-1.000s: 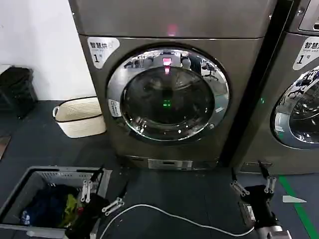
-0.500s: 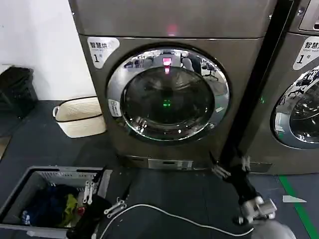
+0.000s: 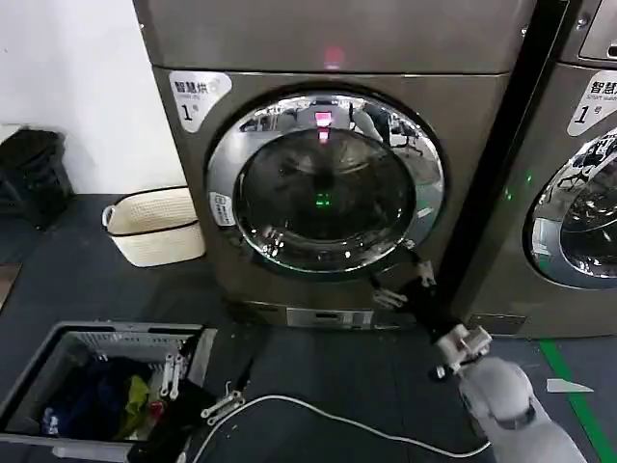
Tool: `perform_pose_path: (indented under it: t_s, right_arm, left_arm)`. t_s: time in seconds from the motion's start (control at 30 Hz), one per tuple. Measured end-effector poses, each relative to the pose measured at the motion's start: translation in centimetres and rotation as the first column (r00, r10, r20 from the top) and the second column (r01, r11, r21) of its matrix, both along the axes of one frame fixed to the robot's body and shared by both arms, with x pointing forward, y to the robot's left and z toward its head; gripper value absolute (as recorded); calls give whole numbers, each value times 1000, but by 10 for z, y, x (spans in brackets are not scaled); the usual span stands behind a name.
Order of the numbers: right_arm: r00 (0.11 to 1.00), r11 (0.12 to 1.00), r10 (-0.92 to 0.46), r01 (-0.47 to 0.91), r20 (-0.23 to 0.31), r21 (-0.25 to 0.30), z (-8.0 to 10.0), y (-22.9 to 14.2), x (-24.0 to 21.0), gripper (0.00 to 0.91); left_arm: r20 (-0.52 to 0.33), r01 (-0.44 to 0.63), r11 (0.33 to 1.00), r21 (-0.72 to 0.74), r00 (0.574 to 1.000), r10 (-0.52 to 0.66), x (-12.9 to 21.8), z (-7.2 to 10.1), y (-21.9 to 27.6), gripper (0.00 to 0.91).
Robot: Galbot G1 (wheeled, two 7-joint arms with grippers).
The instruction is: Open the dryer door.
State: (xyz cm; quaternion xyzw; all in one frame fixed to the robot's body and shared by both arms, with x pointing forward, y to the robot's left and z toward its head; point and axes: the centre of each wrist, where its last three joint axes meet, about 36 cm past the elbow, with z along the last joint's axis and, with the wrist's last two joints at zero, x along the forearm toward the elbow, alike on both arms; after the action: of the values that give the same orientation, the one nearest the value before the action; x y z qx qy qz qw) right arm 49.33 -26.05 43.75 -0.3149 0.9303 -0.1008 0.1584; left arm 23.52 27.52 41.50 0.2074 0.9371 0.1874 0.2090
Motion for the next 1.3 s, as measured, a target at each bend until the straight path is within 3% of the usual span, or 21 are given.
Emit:
perform_pose_path:
  t_s: [0.6, 1.3]
  right_arm:
    - [993, 994, 108, -107, 37, -24, 16, 68, 73, 907]
    - [976, 976, 215, -214, 32, -42, 20, 157, 106, 907]
  left_arm:
    - [-3, -7, 1000, -1, 1000, 7, -2, -2, -3, 907]
    - [-8, -16, 1000, -6, 1000, 16, -3, -3, -4, 907]
